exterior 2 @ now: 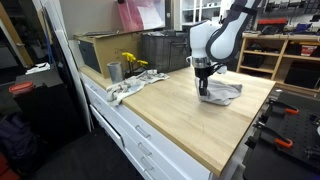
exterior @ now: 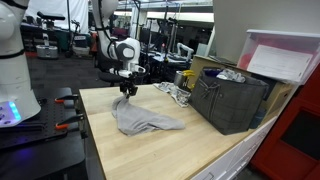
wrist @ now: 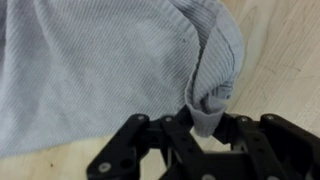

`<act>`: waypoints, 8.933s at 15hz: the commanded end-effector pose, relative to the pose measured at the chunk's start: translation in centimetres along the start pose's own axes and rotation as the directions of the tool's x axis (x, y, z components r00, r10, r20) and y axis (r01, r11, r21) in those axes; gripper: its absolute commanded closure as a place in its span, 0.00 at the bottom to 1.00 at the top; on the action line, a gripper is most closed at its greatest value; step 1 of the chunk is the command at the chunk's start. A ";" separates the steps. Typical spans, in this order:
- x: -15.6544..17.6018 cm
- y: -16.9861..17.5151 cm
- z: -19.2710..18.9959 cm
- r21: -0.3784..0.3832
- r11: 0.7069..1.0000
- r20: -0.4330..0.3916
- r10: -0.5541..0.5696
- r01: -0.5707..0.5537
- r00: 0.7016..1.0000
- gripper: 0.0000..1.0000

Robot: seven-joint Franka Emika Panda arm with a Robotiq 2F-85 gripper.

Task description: Fold the grey towel into a triangular shape

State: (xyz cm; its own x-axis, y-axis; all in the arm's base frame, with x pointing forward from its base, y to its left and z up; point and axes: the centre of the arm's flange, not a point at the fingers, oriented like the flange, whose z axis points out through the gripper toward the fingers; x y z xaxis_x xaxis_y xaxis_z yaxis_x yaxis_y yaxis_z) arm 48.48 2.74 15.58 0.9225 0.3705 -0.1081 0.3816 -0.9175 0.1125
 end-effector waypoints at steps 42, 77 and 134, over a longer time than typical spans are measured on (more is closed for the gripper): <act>5.0 22.1 -4.1 -0.507 0.844 -0.042 0.179 -0.176 0.983 0.00; 4.5 14.7 2.5 0.022 0.952 -0.181 0.303 -0.304 0.936 1.00; -6.2 3.4 3.9 0.118 0.909 0.021 -0.404 0.399 0.915 0.98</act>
State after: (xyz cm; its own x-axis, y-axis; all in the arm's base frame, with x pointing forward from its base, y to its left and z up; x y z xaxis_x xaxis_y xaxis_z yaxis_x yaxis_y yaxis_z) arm 45.53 -0.28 11.81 0.7391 0.6673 -0.0924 0.6642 -0.7447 -0.0652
